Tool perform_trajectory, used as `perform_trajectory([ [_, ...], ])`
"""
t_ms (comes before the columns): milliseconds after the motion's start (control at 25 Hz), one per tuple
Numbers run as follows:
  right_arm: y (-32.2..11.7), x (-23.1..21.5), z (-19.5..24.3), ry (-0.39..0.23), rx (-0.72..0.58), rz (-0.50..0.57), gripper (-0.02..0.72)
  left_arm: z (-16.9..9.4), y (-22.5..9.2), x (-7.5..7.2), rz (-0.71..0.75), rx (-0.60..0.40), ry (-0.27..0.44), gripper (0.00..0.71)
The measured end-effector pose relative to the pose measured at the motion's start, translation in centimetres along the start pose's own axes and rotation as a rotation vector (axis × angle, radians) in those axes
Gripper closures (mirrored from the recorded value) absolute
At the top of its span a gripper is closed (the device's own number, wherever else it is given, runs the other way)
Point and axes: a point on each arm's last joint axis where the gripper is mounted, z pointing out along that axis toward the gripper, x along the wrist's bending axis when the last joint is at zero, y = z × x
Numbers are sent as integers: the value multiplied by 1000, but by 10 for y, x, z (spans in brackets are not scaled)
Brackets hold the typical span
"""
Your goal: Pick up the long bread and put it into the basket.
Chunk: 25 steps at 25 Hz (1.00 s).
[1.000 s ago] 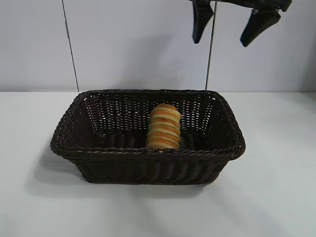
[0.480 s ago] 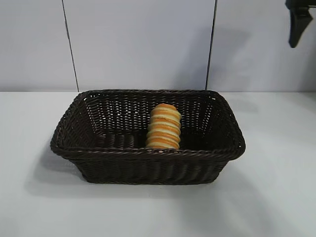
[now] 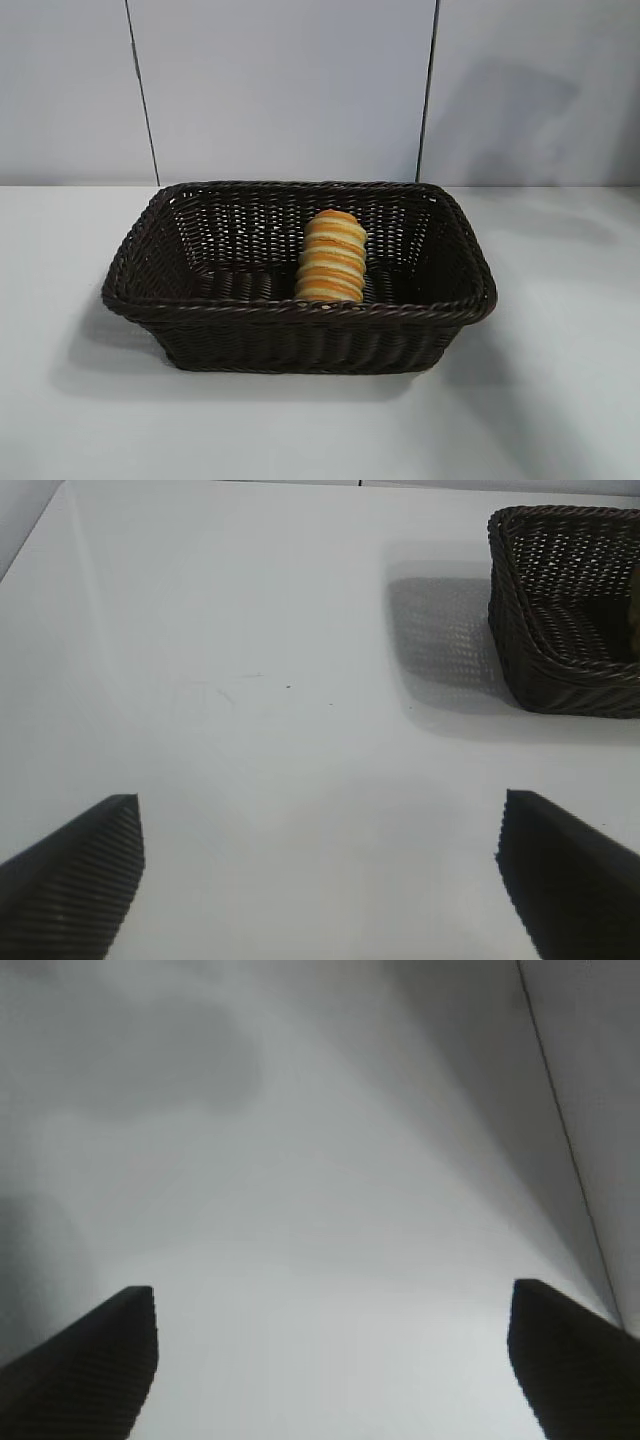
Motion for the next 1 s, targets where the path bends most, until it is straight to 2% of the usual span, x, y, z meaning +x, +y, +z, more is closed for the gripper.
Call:
perform_trajectory([
  [240, -27, 7, -102, 29, -224, -14, 33, 0, 0, 0, 0, 0, 0, 15],
  [480, -90, 12, -198, 35, -450, -33, 40, 0, 0, 0, 0, 0, 0, 15],
  [720, -169, 11, -243, 16, -581, -46, 41, 0, 0, 0, 0, 0, 0, 15],
  [880, -220, 5, -249, -22, -654, -74, 41, 0, 0, 0, 0, 0, 0, 15],
  [1000, -250, -1, -246, -22, -724, -108, 41, 0, 0, 0, 0, 0, 0, 15],
])
